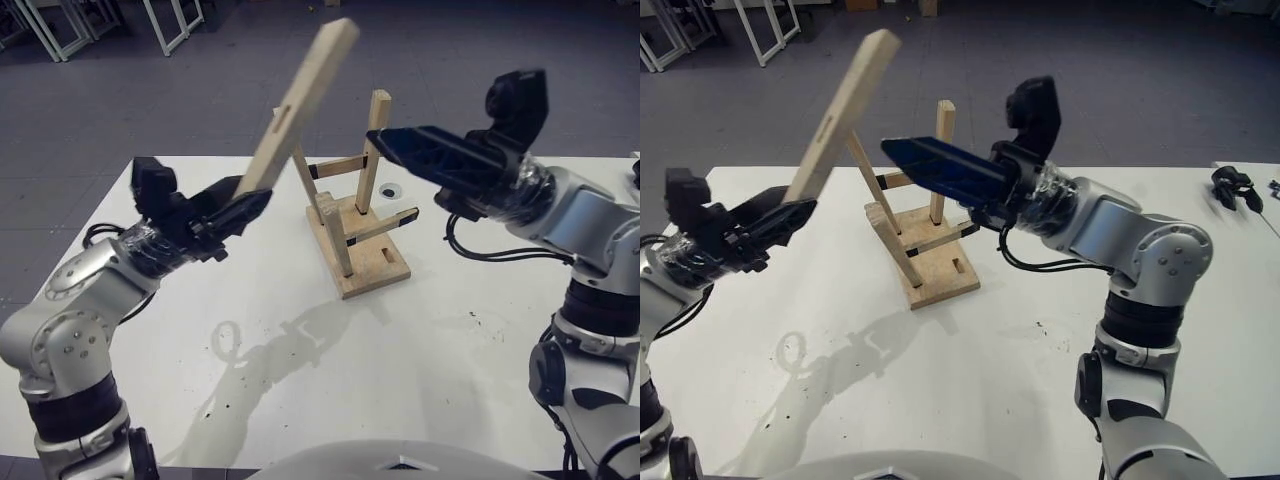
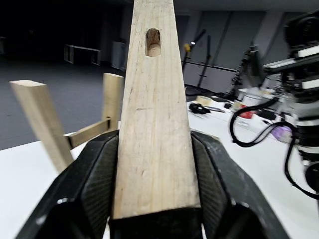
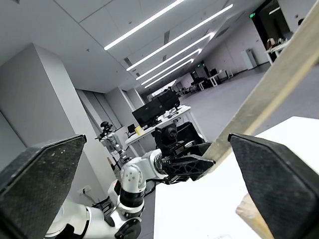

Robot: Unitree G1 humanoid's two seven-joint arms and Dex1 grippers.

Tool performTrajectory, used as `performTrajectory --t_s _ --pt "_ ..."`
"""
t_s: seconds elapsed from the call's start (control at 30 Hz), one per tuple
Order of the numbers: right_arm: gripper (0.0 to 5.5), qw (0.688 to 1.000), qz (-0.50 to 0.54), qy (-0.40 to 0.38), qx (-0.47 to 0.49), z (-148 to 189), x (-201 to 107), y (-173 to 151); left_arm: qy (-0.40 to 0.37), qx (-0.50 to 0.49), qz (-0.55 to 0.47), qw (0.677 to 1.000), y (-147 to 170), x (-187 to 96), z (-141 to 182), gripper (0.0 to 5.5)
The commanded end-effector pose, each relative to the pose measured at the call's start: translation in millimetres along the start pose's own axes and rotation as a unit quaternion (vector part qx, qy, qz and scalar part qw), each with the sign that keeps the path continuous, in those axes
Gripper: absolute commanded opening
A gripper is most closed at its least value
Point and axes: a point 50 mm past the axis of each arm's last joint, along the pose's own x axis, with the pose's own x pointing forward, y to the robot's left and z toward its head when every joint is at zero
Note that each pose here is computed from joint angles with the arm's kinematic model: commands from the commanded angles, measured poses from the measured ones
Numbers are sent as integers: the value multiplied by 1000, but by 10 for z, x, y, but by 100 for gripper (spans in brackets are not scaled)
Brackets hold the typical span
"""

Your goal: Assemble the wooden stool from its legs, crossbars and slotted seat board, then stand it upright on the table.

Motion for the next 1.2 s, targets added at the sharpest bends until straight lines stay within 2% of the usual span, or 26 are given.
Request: performTrajectory --t_s 0.03,0.17,0.37,0.5,0.63,0.77,0.93,1.2 --pt "527 1000 1 9 15 -49 62 -40 21 3 -110 994 -181 181 108 206" --pt "527 999 -3 27 18 -80 89 -71 13 1 -137 991 -220 280 181 206" --pt "527 998 -20 64 9 -155 11 -88 -26 -3 -67 997 -37 266 297 204" --pt "527 998 -27 60 -5 -86 -8 -95 -46 -24 -105 993 -126 233 346 204" --pt "527 999 -19 46 -16 -5 57 -89 15 -46 -169 985 -292 188 202 204" --pt "527 998 21 54 -26 18 108 11 48 -64 -178 981 -319 195 105 204" --pt "437 992 70 93 -49 8 67 112 43 -66 -200 977 -391 191 146 204" --pt "302 989 71 99 -81 38 109 100 19 -79 -225 971 -465 198 257 204"
